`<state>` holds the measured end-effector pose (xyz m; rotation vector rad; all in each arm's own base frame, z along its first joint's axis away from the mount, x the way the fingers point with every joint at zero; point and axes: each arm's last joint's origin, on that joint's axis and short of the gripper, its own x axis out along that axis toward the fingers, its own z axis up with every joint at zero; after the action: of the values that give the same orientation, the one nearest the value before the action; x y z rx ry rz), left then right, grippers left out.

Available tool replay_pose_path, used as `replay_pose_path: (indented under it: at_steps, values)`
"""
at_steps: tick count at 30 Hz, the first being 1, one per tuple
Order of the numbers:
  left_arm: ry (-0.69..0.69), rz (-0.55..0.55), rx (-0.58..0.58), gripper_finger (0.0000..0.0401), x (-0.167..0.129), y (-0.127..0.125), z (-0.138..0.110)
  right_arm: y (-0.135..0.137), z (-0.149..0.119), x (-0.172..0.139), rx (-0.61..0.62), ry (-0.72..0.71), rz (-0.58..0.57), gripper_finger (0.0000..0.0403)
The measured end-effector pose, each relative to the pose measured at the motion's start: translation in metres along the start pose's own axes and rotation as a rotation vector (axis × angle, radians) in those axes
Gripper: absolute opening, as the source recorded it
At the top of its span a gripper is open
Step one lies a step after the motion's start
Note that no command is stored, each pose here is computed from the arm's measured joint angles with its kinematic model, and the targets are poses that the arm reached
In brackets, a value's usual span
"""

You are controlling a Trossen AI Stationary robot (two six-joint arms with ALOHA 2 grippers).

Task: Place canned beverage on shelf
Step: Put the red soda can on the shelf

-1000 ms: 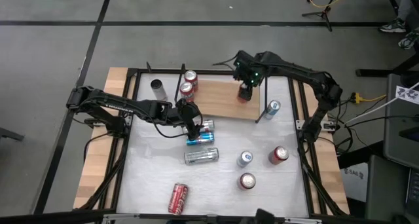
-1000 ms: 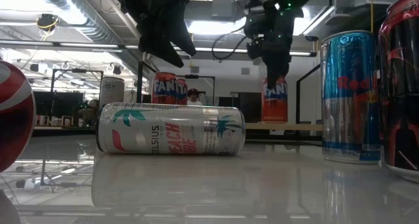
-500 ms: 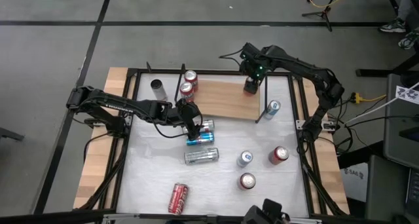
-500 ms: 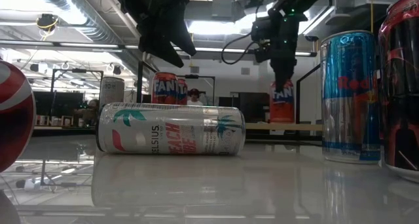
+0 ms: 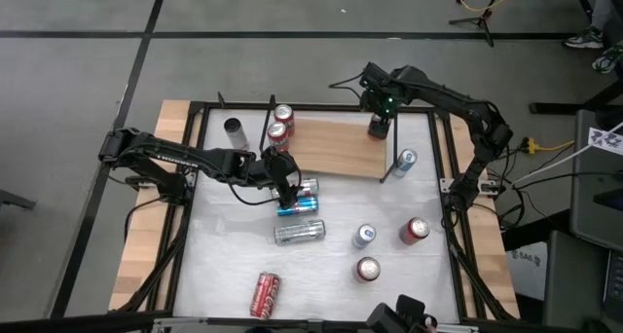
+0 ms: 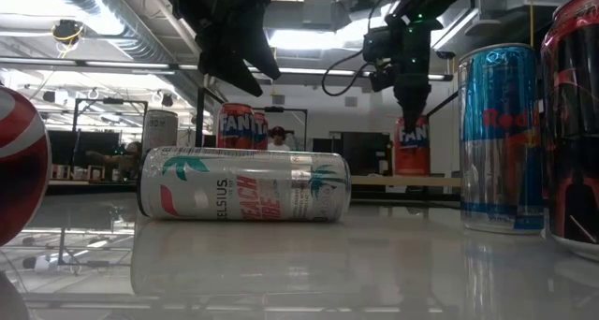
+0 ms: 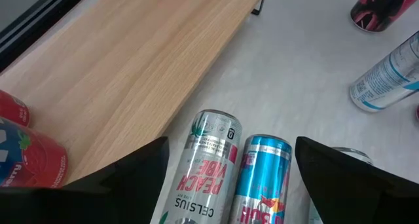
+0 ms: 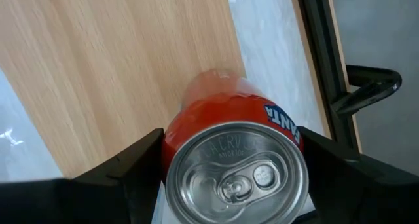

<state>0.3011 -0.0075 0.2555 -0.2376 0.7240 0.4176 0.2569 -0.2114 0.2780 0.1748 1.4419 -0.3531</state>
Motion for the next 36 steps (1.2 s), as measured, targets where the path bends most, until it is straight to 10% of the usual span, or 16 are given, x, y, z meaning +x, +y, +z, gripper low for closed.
replay_pose_path:
  at_steps: [24,36]
  values:
    - [-0.001,0.000,0.000,0.0323,0.0000,0.0001,0.0001,-0.0012,0.0009,0.0007,0.004,-0.014,0.005,0.0297]
    - [-0.001,0.000,0.000,0.0323,0.0000,0.0001,0.0002,-0.0013,0.0019,0.0032,0.002,-0.015,0.006,0.0378]
